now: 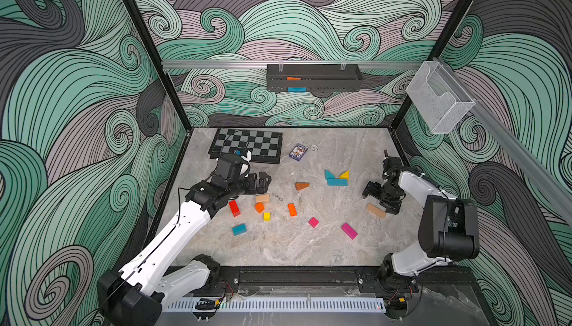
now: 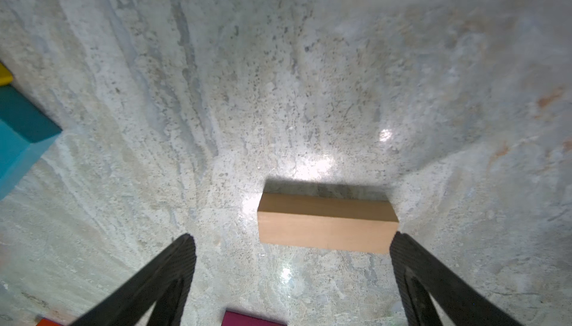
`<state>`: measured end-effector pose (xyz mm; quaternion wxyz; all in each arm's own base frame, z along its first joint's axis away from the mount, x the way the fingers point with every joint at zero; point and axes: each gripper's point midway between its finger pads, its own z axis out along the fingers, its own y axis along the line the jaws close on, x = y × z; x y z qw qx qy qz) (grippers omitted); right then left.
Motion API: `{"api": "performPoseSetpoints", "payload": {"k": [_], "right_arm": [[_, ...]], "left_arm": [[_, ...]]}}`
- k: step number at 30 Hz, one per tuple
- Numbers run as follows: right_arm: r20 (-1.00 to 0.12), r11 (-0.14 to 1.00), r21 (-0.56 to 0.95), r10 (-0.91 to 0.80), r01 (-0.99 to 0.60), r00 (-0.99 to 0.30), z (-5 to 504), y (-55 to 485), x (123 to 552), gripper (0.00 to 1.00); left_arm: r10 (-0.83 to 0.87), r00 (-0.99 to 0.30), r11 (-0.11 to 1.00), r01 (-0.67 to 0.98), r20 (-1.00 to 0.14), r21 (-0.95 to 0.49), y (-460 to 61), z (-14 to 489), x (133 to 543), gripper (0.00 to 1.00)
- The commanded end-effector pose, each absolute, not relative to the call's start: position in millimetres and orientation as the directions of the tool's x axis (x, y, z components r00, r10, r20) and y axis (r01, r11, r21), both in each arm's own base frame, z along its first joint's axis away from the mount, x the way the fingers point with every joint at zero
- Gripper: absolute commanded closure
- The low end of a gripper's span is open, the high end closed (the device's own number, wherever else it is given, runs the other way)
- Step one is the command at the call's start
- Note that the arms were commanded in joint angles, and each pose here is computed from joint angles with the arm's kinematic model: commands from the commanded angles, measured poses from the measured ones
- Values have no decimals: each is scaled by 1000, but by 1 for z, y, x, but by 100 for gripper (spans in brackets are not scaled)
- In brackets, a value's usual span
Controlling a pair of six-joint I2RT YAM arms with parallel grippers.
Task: Assemble a carrot with building blocks
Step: Pick up the building block from the center of the board.
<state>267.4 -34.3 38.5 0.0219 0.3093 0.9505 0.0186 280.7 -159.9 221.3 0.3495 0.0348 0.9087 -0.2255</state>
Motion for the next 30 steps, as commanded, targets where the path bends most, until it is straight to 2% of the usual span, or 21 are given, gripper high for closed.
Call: {"api": "performPoseSetpoints", "payload": {"k": [1, 8, 30], "right_arm": [[-19, 820, 9, 572, 572, -820, 33, -40, 265, 1], [-12, 831, -33, 555, 555, -832, 27, -45, 255, 1], [5, 830, -23, 558, 558, -830, 12, -41, 250, 2]], "left_arm": [[-96, -750, 885, 236, -654, -401, -166, 225, 283, 1], [-96, -757, 879, 240, -646, -412, -169, 224, 284, 1], [-88, -774, 869, 249, -627, -428, -179, 217, 291, 2]]}}
